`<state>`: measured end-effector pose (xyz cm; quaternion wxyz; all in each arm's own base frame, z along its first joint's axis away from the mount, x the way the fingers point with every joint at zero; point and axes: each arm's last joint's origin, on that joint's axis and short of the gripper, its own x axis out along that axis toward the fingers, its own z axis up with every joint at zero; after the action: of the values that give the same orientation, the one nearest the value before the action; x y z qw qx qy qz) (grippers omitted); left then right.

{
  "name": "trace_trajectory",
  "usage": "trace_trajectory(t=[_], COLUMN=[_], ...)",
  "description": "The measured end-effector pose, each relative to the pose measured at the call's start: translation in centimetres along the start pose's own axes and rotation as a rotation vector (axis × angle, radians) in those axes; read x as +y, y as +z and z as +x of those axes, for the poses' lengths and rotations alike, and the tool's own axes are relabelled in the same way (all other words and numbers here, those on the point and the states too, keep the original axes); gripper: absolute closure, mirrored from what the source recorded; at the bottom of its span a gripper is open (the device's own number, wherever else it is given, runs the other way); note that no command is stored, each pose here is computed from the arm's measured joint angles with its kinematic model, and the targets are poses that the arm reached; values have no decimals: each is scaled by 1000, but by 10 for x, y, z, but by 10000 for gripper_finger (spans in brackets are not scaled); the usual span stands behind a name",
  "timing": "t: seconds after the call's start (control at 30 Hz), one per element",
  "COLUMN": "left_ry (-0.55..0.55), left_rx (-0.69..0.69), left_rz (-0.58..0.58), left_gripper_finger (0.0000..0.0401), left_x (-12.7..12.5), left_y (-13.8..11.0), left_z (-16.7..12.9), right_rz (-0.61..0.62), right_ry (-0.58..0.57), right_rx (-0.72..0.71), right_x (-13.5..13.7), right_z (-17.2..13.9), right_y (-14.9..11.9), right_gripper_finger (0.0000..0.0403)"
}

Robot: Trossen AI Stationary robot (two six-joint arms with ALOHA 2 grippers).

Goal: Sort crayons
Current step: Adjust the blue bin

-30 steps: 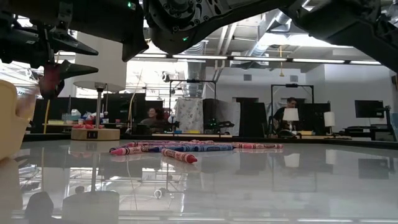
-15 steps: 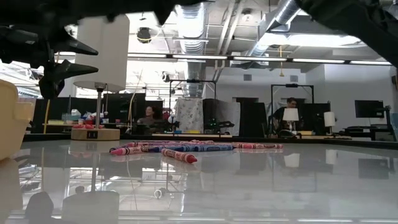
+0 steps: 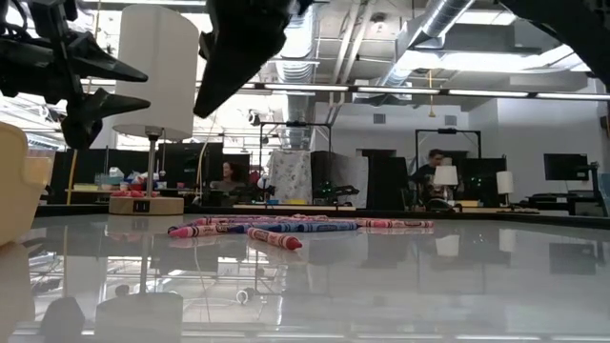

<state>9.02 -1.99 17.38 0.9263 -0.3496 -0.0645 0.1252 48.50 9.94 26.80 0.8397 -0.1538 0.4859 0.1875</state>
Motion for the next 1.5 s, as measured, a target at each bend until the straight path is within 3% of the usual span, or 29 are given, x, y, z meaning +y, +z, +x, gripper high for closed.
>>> trace_trajectory(t=[0.27,0.43,0.8,1.03,1.2,1.37,1.5], left_ry=[-19,38,110,247,402,517,591], left_rx=[27,160,364,581,751,886,991], left_rz=[53,85,110,262,350,333,297], left_gripper_finger=[241,241,241,241,248,287,342], left_x=[-1,-1,-46,-94,-129,-159,-176], left_y=[-1,-4,10,22,22,9,-8], left_z=[0,1,27,52,56,49,37], right_rz=[15,36,27,43,80,79,71], right_ry=[-55,-34,5,31,-23,-90,-152], right_rx=[33,80,156,193,219,219,229], right_x=[-28,-30,-16,10,26,48,68], right_z=[28,35,30,-3,-38,-68,-89], right_y=[-21,-30,-33,-29,-28,-26,-27], right_gripper_finger=[280,280,280,280,280,280,280])
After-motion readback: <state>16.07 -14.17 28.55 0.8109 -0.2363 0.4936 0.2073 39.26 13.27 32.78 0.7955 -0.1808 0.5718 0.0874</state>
